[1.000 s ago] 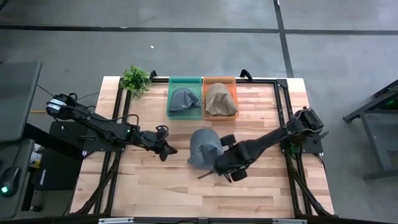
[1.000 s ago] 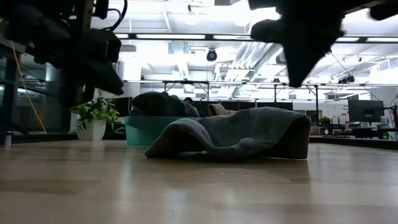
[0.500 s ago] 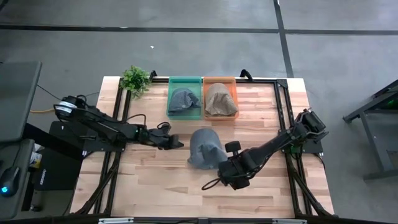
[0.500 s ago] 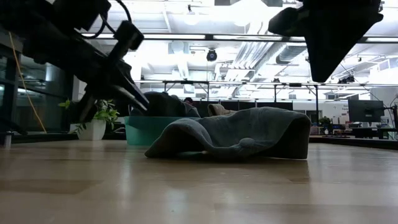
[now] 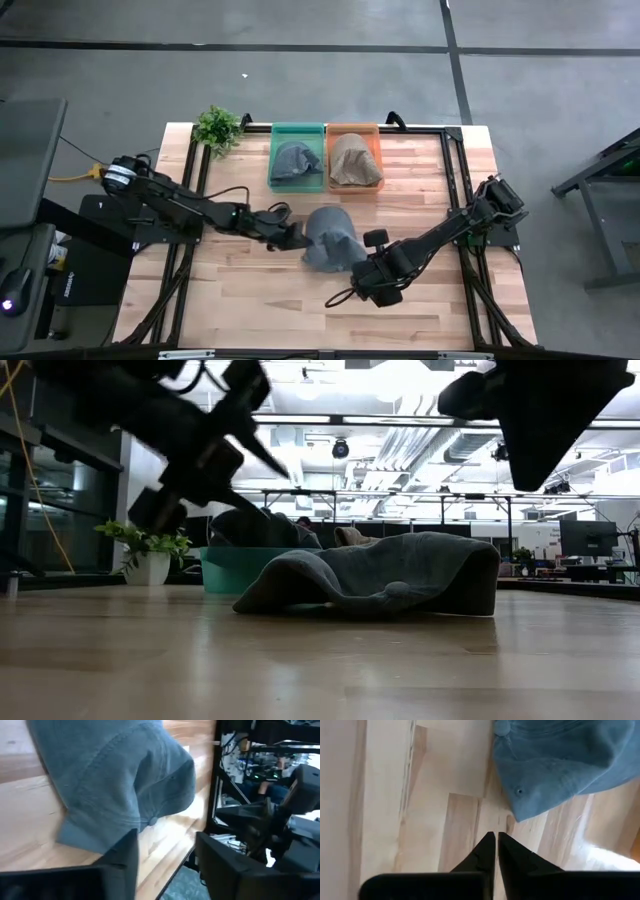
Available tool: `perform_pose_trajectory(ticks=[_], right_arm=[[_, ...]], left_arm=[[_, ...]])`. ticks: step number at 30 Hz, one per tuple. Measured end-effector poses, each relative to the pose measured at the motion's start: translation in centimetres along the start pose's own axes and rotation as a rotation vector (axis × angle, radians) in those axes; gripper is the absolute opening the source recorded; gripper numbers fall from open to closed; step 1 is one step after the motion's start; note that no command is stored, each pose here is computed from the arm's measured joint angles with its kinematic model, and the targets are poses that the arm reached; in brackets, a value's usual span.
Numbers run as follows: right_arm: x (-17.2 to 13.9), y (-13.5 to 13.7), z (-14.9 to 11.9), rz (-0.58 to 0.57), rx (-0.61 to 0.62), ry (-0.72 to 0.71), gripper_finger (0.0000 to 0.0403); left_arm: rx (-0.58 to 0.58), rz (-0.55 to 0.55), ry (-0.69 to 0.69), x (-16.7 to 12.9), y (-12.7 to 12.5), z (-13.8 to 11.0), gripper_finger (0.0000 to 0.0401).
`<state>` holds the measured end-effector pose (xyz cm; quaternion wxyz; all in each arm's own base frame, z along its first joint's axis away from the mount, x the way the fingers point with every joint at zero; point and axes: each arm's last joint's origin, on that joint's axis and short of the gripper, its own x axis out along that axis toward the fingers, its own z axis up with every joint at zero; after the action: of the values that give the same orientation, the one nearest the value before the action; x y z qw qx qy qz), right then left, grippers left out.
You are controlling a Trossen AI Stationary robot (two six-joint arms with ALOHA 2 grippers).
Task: Pick & Place hat
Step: Put the blue cap into the green bin
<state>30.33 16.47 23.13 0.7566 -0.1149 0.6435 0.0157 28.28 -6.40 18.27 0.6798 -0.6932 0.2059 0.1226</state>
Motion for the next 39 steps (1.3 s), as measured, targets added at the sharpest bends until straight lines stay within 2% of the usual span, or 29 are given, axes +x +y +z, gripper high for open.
perform_pose_trajectory(ticks=[5,9,11,13,17,19,22,27,39], right_arm=[[-0.1,0.4,-0.5,0.016,0.005,0.038,0.0067],[-0.4,1.4,-1.5,-0.009,-0.021,0.093,0.0113],[-0.5,1.9,-1.9,-0.043,-0.008,0.094,0.0131],[-0.8,2.3,-2.4,-0.138,0.055,0.077,0.0146],[-1.5,3.3,-4.1,-0.291,0.131,0.089,0.0173],[-1.8,4.0,-4.7,-0.336,0.170,0.057,0.0184],[-2.1,4.8,-5.2,-0.350,0.212,0.020,0.0199],[-2.5,6.0,-5.9,-0.350,0.283,-0.012,0.0213],[-3.1,8.3,-7.6,-0.330,0.391,-0.074,0.0217]], left_arm=[[-0.011,0.155,0.009,1.5,-1.2,-0.3,0.0232],[-0.048,0.269,0.021,2.6,-2.4,-0.6,0.0257],[-0.051,0.305,0.015,2.9,-3.1,-0.7,0.0259],[-0.062,0.317,0.010,3.4,-4.1,-0.8,0.0259],[-0.074,0.452,-0.027,4.4,-4.4,-0.6,0.0259],[-0.081,0.466,-0.038,5.4,-5.0,-0.3,0.0259],[-0.084,0.553,-0.052,6.0,-4.8,-0.2,0.0260],[-0.111,0.621,-0.054,7.5,-4.5,0.2,0.0260],[-0.190,0.678,-0.064,9.5,-2.5,0.8,0.0259]])
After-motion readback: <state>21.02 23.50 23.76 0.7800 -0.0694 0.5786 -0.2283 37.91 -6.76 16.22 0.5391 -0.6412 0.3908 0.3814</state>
